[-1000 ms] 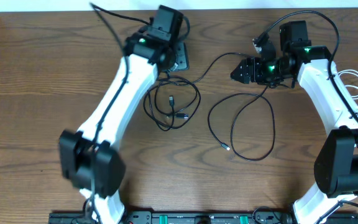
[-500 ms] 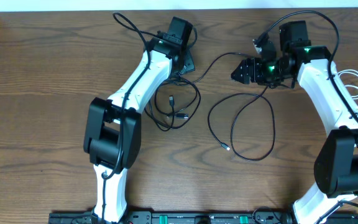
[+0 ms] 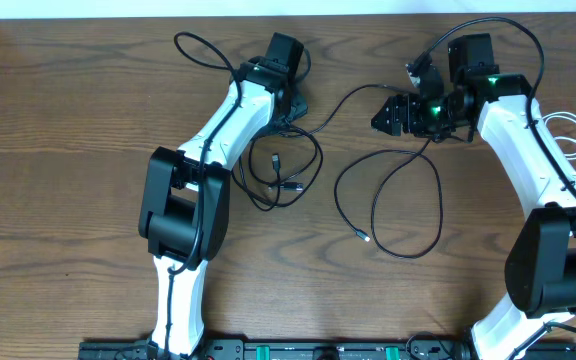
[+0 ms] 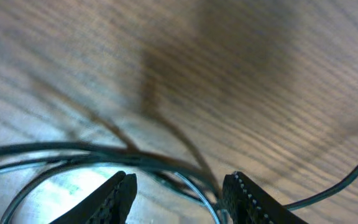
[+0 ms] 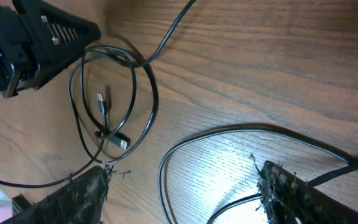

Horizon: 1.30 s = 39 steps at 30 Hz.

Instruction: Untangle cables

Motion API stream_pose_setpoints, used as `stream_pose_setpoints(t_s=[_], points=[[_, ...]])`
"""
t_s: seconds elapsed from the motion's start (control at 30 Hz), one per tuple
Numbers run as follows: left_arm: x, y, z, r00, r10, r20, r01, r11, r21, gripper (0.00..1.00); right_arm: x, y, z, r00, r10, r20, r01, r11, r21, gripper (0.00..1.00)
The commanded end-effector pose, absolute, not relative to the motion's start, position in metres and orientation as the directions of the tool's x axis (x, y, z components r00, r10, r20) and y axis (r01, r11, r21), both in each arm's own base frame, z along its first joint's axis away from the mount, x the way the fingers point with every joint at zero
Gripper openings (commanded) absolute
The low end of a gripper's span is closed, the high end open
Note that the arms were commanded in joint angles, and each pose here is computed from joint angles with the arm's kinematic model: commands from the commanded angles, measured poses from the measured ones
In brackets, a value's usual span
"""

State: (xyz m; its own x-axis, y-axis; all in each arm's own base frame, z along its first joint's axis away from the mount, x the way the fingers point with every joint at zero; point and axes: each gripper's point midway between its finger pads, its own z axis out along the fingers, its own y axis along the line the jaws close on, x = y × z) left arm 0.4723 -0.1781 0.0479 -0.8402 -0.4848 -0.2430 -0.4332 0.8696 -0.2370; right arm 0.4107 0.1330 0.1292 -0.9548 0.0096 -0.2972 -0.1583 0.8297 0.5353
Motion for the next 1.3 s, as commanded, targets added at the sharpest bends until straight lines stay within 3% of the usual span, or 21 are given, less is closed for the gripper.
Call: stream_pose_setpoints(t_s=[0.0, 0.3, 0.47, 0.67, 1.13, 1.2, 1.27], points=[[0.467, -0.176, 0.042, -0.835, -0.504, -0.222, -0.461, 0.86, -0.219, 0.51, 0.409, 0.136, 0.129, -0.954, -0.003, -0.301, -0.17, 0.832, 0.528, 0.76], [0.452, -0.178, 0.023, -0.749, -0.641, -0.165, -0.606, 0.765, -0.218, 0.51, 0.407, 0.144, 0.129, -0.953, -0.023, -0.302, -0.187, 0.829, 0.527, 0.76], [0.461, -0.181, 0.014, -0.676, -0.719, -0.163, -0.666, 0.69, -0.283, 0.5, 0.405, 0.15, 0.129, -0.952, -0.037, -0.303, -0.2, 0.826, 0.527, 0.76], [0.479, -0.188, 0.021, -0.659, -0.727, -0.192, -0.642, 0.677, -0.359, 0.5, 0.404, 0.15, 0.129, -0.953, -0.038, -0.3, -0.199, 0.826, 0.528, 0.76], [0.471, -0.186, -0.006, -0.67, -0.723, -0.168, -0.664, 0.685, -0.301, 0.47, 0.404, 0.15, 0.128, -0.953, -0.038, -0.301, -0.199, 0.828, 0.525, 0.76], [0.469, -0.185, -0.019, -0.673, -0.722, -0.16, -0.669, 0.687, -0.283, 0.37, 0.404, 0.15, 0.128, -0.953, -0.038, -0.301, -0.199, 0.828, 0.525, 0.76], [0.466, -0.185, -0.027, -0.678, -0.72, -0.149, -0.673, 0.689, -0.269, 0.09, 0.404, 0.15, 0.128, -0.953, -0.038, -0.301, -0.199, 0.828, 0.525, 0.76]])
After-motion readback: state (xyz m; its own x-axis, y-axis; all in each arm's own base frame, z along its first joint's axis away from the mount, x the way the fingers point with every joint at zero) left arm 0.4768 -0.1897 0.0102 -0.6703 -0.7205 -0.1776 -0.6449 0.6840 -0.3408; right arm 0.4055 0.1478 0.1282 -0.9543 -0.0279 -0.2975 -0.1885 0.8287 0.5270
